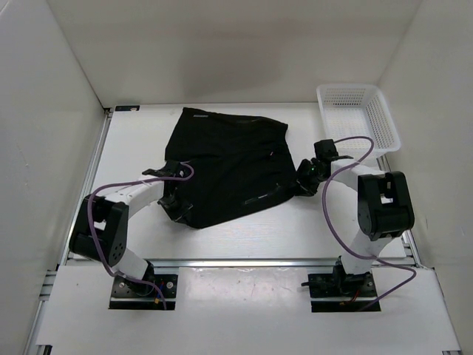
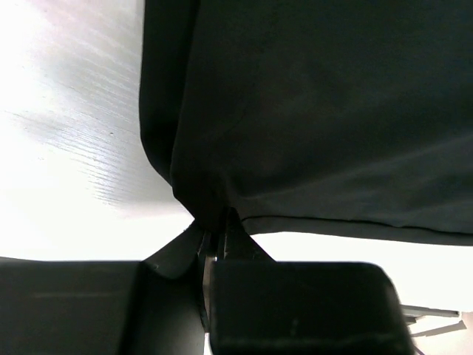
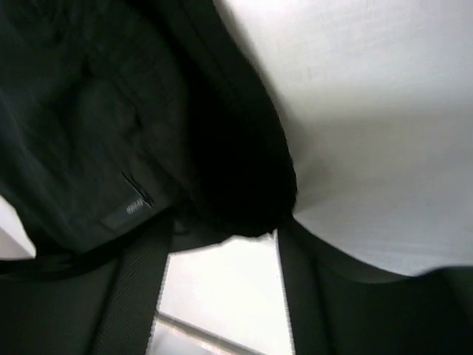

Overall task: Fold and stack the shorts
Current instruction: Fold the shorts

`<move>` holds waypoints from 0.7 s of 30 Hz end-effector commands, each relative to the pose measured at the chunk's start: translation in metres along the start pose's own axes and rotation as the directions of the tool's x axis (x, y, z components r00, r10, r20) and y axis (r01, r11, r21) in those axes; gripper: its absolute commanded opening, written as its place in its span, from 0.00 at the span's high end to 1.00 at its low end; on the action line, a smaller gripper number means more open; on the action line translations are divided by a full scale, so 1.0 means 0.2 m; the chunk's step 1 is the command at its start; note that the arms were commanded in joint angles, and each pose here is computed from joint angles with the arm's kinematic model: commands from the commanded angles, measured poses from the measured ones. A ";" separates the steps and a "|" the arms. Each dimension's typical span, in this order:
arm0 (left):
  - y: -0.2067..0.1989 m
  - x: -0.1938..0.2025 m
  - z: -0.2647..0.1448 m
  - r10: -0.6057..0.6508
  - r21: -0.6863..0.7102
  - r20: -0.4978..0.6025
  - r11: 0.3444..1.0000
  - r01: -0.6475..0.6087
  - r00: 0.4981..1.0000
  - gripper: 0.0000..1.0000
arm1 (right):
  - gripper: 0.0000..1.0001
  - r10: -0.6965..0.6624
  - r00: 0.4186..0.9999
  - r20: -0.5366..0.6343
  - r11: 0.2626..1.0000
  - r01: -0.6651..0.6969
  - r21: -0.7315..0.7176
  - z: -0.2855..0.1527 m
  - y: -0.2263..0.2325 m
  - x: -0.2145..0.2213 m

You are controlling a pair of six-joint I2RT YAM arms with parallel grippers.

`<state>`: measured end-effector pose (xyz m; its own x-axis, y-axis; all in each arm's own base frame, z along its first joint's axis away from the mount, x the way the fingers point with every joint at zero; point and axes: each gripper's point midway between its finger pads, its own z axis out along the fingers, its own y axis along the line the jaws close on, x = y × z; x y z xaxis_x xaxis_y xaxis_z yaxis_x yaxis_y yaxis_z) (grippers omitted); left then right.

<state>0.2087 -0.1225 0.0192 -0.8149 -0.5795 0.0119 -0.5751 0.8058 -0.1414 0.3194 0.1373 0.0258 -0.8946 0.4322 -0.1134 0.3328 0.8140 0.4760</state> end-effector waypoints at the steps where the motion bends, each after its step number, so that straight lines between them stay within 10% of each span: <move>1: -0.06 -0.06 -0.08 0.009 0.048 0.064 0.999 -0.012 0.998 0.90 | 0.50 -0.011 0.996 0.092 1.000 0.013 -0.016 0.04 0.06 -0.13; 6: 0.00 -0.08 -0.12 0.017 0.012 0.089 1.000 -0.018 0.996 0.90 | 1.00 0.015 0.995 0.101 1.000 -0.018 0.022 0.05 0.00 -0.10; 21: 0.17 0.09 -0.38 -0.095 0.070 0.149 0.994 0.085 0.984 0.90 | 1.00 0.059 0.997 0.045 0.987 -0.066 0.149 -0.37 -0.27 0.47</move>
<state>0.1916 -0.1014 0.0895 -0.7497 -0.6471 -0.1388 -0.6064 0.7557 -0.2475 0.2199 0.1187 0.0526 -0.8720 0.4662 -0.1494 0.3723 0.8297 0.4158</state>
